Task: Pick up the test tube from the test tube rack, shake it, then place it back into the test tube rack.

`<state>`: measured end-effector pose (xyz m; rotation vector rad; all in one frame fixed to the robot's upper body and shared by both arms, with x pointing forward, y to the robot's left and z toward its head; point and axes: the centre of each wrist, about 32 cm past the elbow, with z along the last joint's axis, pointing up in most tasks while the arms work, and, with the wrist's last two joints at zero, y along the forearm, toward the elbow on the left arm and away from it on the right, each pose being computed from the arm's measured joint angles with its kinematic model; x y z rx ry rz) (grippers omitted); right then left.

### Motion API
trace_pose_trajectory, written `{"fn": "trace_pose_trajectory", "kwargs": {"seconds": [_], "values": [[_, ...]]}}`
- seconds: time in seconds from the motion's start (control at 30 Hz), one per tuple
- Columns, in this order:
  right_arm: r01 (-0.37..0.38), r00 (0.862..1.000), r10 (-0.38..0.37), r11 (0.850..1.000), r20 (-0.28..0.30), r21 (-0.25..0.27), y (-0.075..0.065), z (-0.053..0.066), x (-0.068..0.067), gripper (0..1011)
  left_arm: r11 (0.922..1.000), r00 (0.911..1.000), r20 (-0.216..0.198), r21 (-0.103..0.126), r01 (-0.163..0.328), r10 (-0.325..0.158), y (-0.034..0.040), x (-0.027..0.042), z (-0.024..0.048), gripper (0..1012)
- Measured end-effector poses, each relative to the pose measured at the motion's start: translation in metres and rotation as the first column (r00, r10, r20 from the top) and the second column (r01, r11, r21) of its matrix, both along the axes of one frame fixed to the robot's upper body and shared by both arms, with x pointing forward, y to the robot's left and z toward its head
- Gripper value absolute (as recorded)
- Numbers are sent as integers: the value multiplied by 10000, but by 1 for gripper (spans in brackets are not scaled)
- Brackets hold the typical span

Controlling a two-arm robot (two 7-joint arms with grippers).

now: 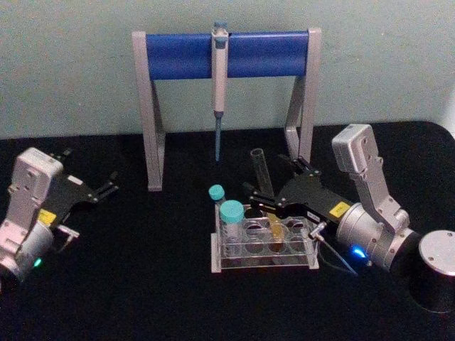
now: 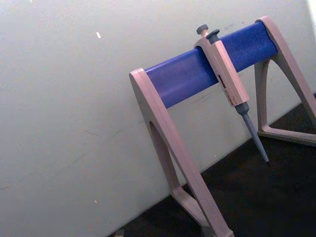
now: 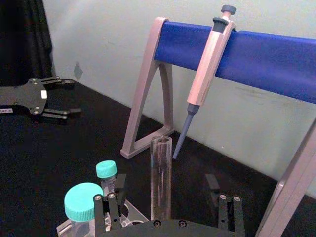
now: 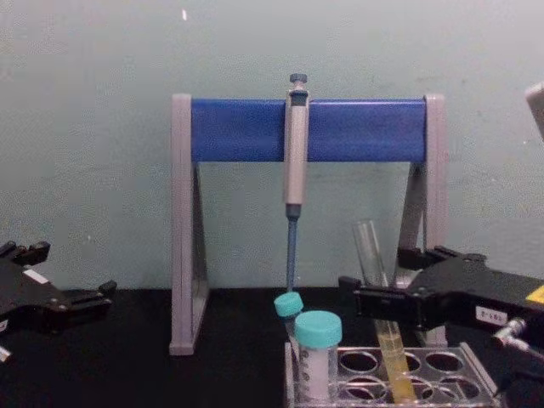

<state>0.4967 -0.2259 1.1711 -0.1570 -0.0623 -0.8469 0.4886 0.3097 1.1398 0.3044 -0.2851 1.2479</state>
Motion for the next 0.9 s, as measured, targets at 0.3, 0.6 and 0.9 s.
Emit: {"fn": "trace_pose_trajectory", "kwargs": {"seconds": [0.3,0.6,0.9], "values": [[12,10000,-12,10000,-1,-21,3,-4,-3,1000,10000,10000,-1,-1,0,0,0,0,0,1001],[15,10000,-15,10000,11,-33,7,-3,-5,903,10000,10000,0,0,0,0,0,0,0,1001],[21,10000,-20,10000,23,-37,8,-3,-6,647,10000,10000,0,0,0,0,0,0,0,1001]]}}
